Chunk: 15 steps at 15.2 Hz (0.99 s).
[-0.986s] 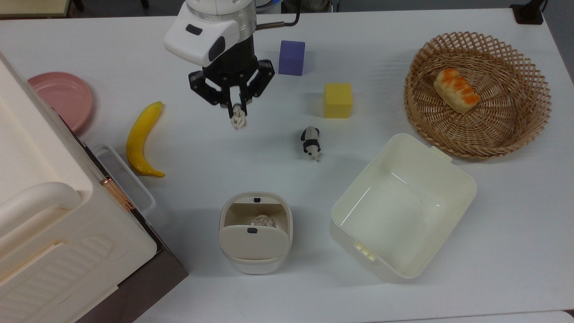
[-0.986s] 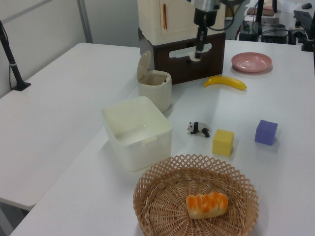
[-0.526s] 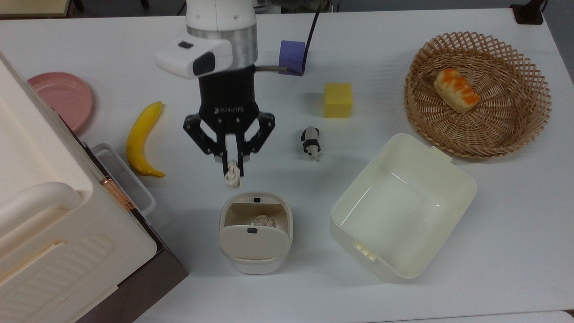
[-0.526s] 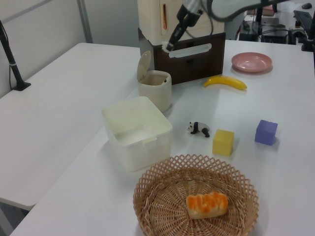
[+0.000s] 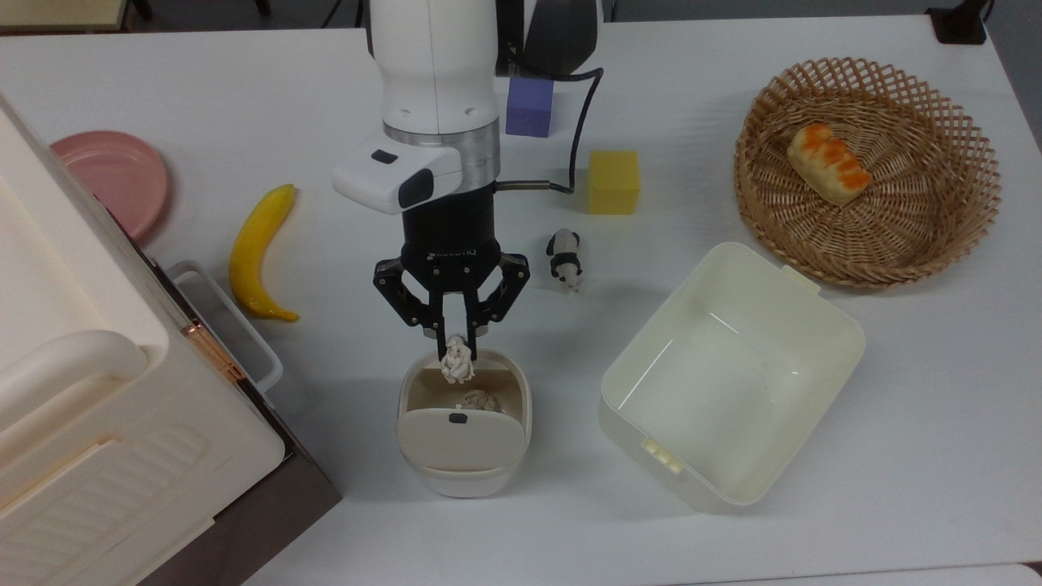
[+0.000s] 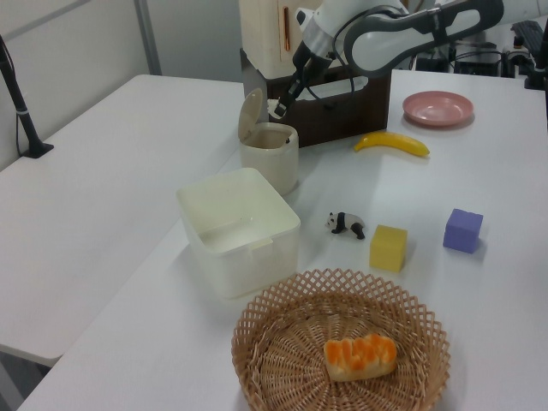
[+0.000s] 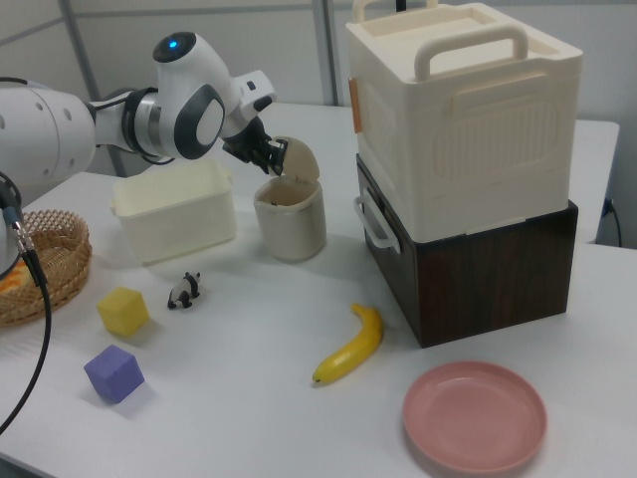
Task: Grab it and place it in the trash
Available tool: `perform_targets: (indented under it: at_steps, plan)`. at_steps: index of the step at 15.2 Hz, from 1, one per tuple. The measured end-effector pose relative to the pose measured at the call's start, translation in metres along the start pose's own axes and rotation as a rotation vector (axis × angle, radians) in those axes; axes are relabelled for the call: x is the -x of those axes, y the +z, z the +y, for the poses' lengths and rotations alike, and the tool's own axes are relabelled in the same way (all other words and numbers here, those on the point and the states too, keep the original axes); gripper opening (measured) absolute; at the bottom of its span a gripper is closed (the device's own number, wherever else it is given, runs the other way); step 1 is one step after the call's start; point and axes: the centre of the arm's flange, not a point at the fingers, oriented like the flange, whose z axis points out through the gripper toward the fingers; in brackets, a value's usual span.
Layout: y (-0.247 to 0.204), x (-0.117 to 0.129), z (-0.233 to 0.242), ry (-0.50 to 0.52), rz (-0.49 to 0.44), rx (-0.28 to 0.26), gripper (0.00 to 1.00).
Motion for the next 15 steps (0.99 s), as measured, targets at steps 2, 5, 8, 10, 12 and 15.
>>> perform_targets:
  at_steps: [2, 5, 8, 10, 12, 15]
  plan:
    - [0.0, 0.0, -0.001, -0.001, 0.0, -0.001, 0.46]
    - [-0.001, -0.001, -0.001, -0.001, 0.004, -0.001, 0.75]
    - [-0.004, -0.003, -0.001, -0.001, 0.008, -0.001, 1.0]
    - [-0.012, -0.006, -0.001, 0.0, 0.021, -0.001, 1.0]
    - [-0.027, -0.008, 0.001, 0.003, 0.029, -0.001, 1.0]
    - [-0.05, 0.008, 0.003, 0.007, -0.077, -0.007, 1.0]
